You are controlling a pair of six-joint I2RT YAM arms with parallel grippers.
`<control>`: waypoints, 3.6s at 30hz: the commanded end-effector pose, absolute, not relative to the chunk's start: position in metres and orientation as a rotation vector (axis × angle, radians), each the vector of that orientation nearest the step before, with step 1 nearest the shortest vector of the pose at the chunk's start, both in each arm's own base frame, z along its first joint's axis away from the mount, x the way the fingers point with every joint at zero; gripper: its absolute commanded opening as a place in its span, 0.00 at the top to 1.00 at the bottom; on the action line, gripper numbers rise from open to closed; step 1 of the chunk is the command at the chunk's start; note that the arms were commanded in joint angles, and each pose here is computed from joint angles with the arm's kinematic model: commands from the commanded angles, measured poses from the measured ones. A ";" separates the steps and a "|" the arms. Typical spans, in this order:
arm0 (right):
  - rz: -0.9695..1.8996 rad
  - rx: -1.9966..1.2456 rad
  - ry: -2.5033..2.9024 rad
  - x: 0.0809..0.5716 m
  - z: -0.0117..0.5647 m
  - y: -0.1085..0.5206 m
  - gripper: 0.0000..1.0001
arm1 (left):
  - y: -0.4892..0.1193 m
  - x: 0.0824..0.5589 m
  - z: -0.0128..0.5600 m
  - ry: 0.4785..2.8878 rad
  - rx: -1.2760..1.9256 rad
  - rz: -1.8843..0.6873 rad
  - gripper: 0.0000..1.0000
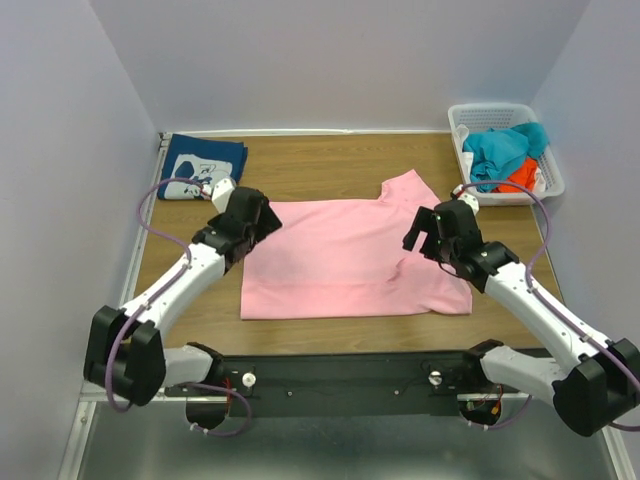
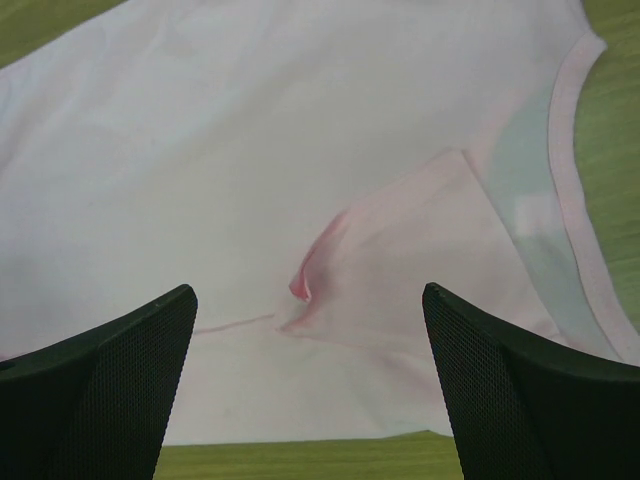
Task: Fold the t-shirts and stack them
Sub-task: Fold the tshirt
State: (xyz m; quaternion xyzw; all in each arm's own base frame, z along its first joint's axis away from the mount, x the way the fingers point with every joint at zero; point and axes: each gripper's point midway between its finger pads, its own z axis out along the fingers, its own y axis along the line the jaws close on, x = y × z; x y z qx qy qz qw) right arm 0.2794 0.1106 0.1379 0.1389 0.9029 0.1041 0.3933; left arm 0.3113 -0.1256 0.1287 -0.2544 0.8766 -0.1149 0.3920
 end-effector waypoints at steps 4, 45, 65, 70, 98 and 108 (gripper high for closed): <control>0.110 0.420 2.245 0.299 0.144 0.094 0.00 | -0.075 0.403 0.150 2.125 -0.650 -0.119 0.02; -0.029 0.407 2.268 0.291 0.118 0.075 0.00 | -0.071 0.487 0.022 2.428 -0.635 -0.050 0.61; -0.142 0.547 2.196 0.392 0.140 0.082 0.00 | -0.079 0.488 0.046 2.366 -0.540 -0.136 1.00; -0.149 0.517 2.188 0.475 0.143 0.094 0.00 | -0.081 0.488 0.048 2.355 -0.531 -0.157 1.00; -0.365 0.288 2.327 0.591 0.016 0.065 0.21 | -0.084 0.486 0.059 2.327 -0.505 -0.188 1.00; -0.384 0.311 2.314 0.580 0.029 0.059 0.69 | -0.084 0.483 0.062 2.324 -0.510 -0.195 1.00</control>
